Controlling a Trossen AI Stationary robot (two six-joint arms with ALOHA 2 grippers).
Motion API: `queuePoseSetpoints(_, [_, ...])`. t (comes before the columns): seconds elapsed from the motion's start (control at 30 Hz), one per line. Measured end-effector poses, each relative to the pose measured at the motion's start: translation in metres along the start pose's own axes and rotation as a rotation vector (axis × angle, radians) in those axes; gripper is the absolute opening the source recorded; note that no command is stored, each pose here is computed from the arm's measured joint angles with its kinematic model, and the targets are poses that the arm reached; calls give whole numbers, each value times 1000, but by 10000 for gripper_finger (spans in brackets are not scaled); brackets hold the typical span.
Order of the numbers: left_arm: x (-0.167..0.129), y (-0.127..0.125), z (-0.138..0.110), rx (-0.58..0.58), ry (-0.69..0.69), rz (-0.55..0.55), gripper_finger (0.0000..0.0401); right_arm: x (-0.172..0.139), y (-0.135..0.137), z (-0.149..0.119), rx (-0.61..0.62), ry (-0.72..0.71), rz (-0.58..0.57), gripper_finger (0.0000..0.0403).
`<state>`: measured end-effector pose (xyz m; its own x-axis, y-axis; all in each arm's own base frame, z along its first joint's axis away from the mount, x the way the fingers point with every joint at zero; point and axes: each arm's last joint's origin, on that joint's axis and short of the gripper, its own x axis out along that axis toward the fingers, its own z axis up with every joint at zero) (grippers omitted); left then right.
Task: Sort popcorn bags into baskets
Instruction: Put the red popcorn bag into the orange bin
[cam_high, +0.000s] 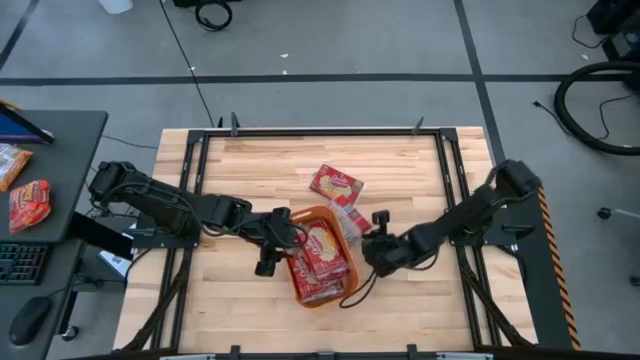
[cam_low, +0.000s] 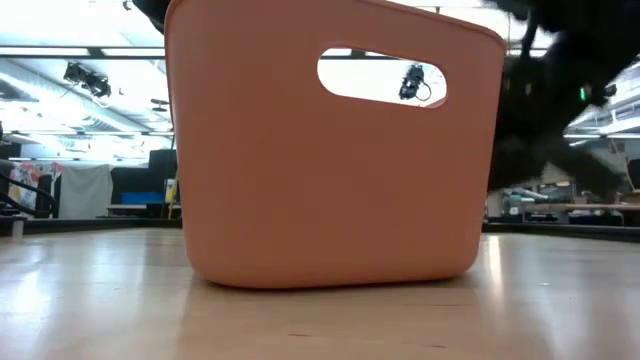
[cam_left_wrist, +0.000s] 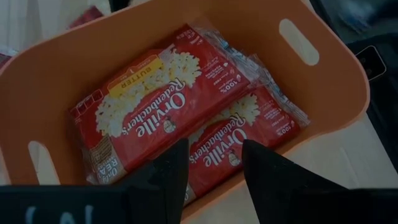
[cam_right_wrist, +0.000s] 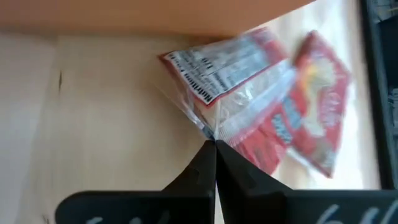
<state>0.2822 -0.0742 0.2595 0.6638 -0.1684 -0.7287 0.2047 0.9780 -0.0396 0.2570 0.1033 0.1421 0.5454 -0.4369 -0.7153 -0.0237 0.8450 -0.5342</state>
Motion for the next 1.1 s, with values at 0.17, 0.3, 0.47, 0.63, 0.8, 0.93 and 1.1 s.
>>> queuePoseSetpoints(0.17, [0, 0, 2, 1, -22, -1, 155, -31, -29, 6, 90, -92, 3, 4])
queuePoseSetpoints(0.3, [-1, 0, 10, 31, -109, 80, 156, -48, -51, 9, 170, -155, 14, 3])
queuePoseSetpoints(0.47, [15, 2, 19, 66, -193, 234, 179, -50, -66, 9, 230, -169, 30, 2])
queuePoseSetpoints(0.63, [42, 9, 25, 42, -256, 264, 227, -41, -70, 10, 264, -145, 39, 2])
queuePoseSetpoints(0.8, [63, 15, 25, 28, -282, 280, 272, -37, -76, 12, 356, -157, 27, 1])
queuePoseSetpoints(0.93, [72, 19, 26, 10, -311, 353, 285, -35, -83, 15, 434, -161, 23, 1])
queuePoseSetpoints(1.1, [74, 20, 29, 17, -350, 394, 286, -42, -95, 30, 514, -202, 33, 0])
